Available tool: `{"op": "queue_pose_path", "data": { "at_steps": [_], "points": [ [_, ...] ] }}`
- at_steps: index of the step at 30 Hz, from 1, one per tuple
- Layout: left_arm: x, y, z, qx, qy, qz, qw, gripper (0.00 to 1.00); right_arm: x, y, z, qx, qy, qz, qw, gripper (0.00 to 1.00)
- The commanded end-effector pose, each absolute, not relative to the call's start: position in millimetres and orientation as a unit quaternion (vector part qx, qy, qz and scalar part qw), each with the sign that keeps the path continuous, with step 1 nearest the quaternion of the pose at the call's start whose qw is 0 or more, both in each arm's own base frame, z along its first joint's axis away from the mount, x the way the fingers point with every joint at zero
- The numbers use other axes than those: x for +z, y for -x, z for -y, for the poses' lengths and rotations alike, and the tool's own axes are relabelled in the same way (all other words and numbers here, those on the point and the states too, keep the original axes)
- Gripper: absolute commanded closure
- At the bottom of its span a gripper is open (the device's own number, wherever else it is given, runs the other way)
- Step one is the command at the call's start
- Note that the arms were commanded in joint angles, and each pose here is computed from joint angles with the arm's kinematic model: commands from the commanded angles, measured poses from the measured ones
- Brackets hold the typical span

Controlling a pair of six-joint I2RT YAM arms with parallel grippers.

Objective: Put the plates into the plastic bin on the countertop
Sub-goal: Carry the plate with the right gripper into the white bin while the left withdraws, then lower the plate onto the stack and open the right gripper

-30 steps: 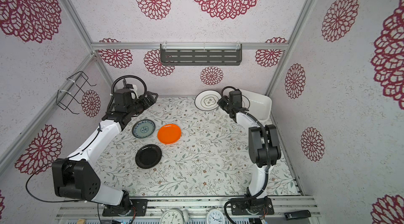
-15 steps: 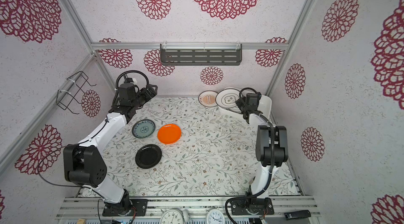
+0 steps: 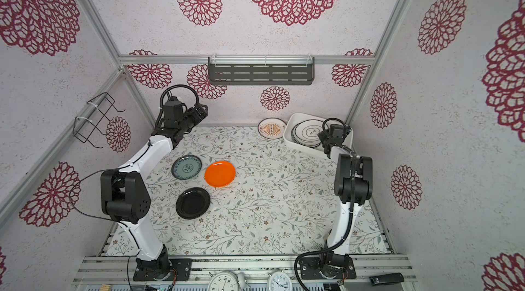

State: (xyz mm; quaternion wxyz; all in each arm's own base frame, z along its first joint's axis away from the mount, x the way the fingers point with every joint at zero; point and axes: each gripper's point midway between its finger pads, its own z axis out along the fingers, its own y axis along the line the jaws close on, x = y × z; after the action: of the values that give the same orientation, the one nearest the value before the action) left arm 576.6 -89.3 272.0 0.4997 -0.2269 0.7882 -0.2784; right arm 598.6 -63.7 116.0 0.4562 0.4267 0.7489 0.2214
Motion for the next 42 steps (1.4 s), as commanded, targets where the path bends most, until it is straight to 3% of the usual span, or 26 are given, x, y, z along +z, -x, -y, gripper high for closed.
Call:
{"op": "queue_pose_path", "data": {
  "at_steps": [1, 5, 15, 21, 23, 28, 35, 42],
  "points": [
    [272, -583, 90, -0.275, 0.233, -0.788, 0.499, 0.03, 147, -614, 64, 0.228, -0.412, -0.735, 0.487, 1.0],
    [267, -587, 93, -0.274, 0.233, -0.792, 0.493, 0.03, 136, -616, 66, 0.215, -0.416, -0.745, 0.476, 1.0],
    [261, -589, 101, -0.276, 0.23, -0.798, 0.484, 0.03, 123, -616, 69, 0.197, -0.417, -0.759, 0.46, 0.77],
    [253, -587, 103, -0.276, 0.233, -0.801, 0.478, 0.03, 129, -608, 73, 0.167, -0.411, -0.771, 0.457, 0.56],
    [252, -585, 105, -0.278, 0.232, -0.802, 0.476, 0.03, 132, -604, 76, 0.151, -0.415, -0.774, 0.454, 0.4],
    [255, -576, 107, -0.283, 0.228, -0.802, 0.474, 0.03, 144, -595, 75, 0.138, -0.407, -0.779, 0.456, 0.28],
    [270, -556, 104, -0.281, 0.211, -0.798, 0.489, 0.03, 173, -584, 45, 0.133, -0.381, -0.793, 0.457, 0.15],
    [281, -533, 105, -0.292, 0.192, -0.791, 0.502, 0.03, 212, -574, -14, 0.183, -0.349, -0.787, 0.474, 0.11]
  ]
}}
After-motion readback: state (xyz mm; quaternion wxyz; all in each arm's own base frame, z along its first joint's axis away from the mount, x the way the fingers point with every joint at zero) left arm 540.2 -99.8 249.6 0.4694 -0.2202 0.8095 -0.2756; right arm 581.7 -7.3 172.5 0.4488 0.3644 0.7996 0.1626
